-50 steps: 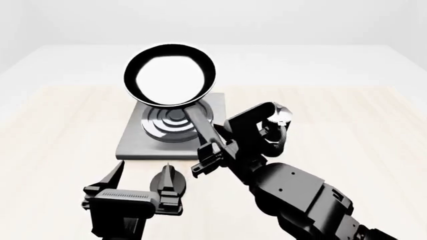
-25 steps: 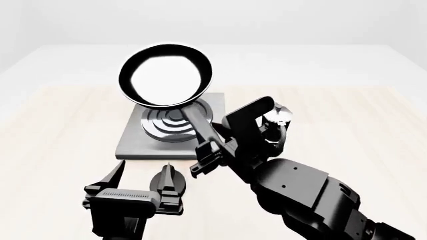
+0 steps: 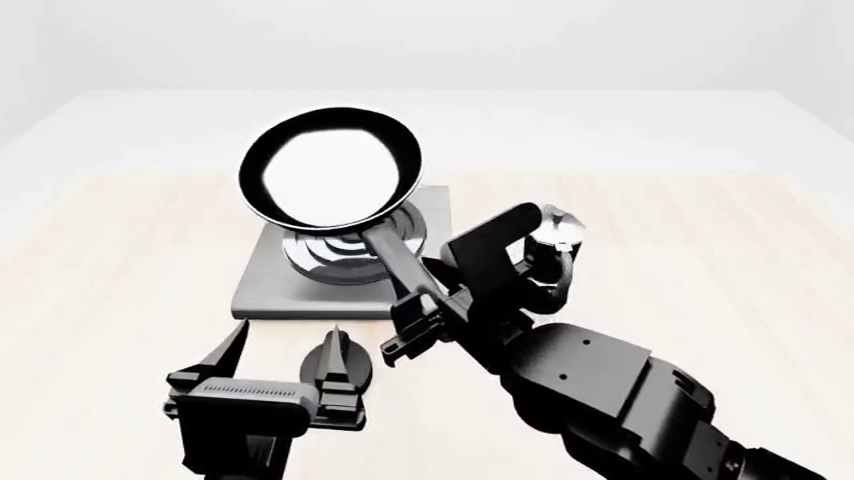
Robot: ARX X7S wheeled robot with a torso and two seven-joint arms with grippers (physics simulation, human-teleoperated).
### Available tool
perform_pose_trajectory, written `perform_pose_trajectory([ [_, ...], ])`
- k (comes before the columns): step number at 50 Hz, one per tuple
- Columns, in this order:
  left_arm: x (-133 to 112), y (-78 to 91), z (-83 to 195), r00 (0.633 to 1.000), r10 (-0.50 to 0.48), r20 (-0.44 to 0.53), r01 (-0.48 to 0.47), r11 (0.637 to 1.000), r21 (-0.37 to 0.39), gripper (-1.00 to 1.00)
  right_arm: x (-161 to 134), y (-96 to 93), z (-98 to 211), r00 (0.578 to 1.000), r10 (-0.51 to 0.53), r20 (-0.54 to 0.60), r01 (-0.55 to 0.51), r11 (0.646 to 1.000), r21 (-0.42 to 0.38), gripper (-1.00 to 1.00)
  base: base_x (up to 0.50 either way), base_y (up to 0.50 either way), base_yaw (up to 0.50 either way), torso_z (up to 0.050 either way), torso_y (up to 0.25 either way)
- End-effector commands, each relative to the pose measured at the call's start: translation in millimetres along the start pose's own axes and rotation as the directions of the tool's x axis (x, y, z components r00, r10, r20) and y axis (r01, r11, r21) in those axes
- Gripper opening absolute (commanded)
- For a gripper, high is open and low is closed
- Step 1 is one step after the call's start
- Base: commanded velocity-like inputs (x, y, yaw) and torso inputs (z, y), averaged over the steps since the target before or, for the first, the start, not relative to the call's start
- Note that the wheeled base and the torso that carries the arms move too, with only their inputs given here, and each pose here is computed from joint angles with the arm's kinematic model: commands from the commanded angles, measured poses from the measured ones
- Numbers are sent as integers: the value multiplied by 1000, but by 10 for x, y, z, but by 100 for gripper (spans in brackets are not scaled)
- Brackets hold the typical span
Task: Put the frying pan on the stove.
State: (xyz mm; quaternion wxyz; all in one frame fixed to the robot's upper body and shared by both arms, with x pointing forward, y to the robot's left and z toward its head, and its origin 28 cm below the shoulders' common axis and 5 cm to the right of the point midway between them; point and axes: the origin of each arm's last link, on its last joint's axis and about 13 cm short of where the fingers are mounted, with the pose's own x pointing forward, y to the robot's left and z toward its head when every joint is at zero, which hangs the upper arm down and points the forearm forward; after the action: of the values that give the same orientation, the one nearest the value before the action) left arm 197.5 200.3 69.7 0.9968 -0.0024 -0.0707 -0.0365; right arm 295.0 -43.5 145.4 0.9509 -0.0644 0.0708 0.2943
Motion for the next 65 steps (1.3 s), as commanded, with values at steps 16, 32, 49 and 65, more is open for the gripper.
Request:
perform_pose_trajectory([
  [16, 8, 6, -3, 1000, 3, -1, -3, 1000, 2, 100, 85, -81, 55, 997, -50, 66, 52, 998, -31, -100, 0, 0, 0, 1, 2],
  [32, 8, 12, 3, 1000, 5, 1, -5, 1000, 0, 100, 182, -77, -36, 998, -50, 39, 51, 998, -40, -100, 0, 0, 0, 0, 2],
  [49, -7, 14, 4, 1000, 8, 1, -8, 1000, 1, 100, 212, -96, -156, 998, -63, 14, 64, 997, -31, -100, 0, 0, 0, 1, 2],
  [65, -1, 17, 5, 1000, 10, 0, -10, 1000, 3, 100, 260, -92, -160, 998, -59, 21, 59, 998, -26, -100, 0, 0, 0, 1, 2],
])
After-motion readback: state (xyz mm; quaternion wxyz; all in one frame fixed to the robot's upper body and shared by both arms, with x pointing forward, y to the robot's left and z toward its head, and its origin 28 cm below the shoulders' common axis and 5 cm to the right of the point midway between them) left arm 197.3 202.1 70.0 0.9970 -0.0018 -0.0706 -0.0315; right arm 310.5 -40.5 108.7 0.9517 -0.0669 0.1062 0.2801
